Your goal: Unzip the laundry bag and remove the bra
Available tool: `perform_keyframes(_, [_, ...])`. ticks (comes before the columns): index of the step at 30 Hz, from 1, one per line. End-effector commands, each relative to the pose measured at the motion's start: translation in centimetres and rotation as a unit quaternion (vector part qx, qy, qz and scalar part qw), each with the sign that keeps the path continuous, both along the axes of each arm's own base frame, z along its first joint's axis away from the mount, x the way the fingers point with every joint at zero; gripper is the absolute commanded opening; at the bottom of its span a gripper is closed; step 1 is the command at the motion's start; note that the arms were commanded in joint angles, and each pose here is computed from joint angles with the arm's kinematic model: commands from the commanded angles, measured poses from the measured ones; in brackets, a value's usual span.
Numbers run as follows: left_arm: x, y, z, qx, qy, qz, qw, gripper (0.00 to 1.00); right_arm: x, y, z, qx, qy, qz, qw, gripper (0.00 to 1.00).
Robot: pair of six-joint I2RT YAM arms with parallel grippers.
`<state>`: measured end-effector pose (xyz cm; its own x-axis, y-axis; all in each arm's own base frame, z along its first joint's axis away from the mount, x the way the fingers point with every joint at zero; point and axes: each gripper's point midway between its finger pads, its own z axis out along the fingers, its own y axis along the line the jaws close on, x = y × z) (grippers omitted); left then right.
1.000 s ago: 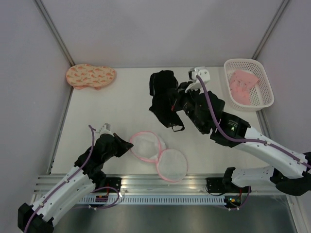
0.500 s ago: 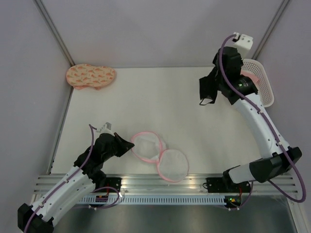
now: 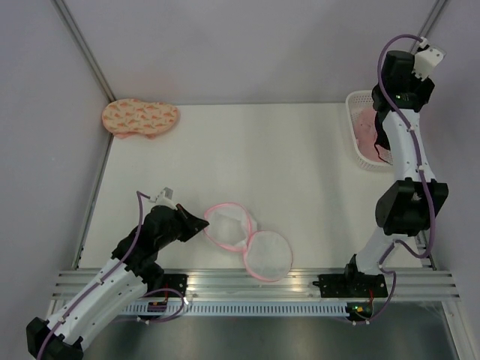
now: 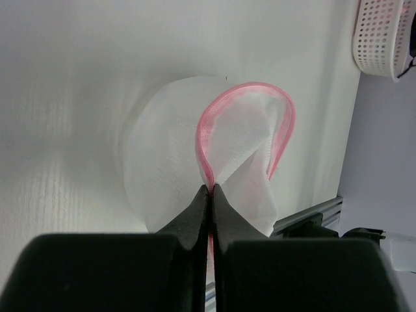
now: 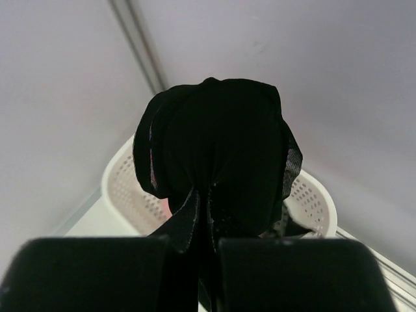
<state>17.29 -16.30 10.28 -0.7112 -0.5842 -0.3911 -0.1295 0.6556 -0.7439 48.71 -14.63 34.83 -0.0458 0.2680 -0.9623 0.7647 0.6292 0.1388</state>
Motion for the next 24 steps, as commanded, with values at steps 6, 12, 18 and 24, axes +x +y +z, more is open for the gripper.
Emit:
perform_keyframes(6, [-0.5,-0.5,1.9,-0.010,-0.016,-0.023,1.000,0.02,3.1,-5.2,-4.9,-0.017,0.020,-0.089,0.996,0.00])
perform_keyframes(12, [-0.5,0.0,2.3,-0.004,-0.015,-0.013,1.000,0.02,7.2,-4.7,-8.7,0.003,0.034,-0.042,0.999,0.00])
perform_keyframes(18, [-0.3,0.2,2.9,-0.003,-0.019,-0.006,1.000,0.02,12.5,-1.2,-9.1,0.044,0.027,0.098,0.994,0.59])
perform_keyframes(24, [-0.2,0.1,2.8,0.003,-0.016,-0.007,1.000,0.08,11.6,1.4,-2.9,0.057,-0.024,0.151,0.987,0.98])
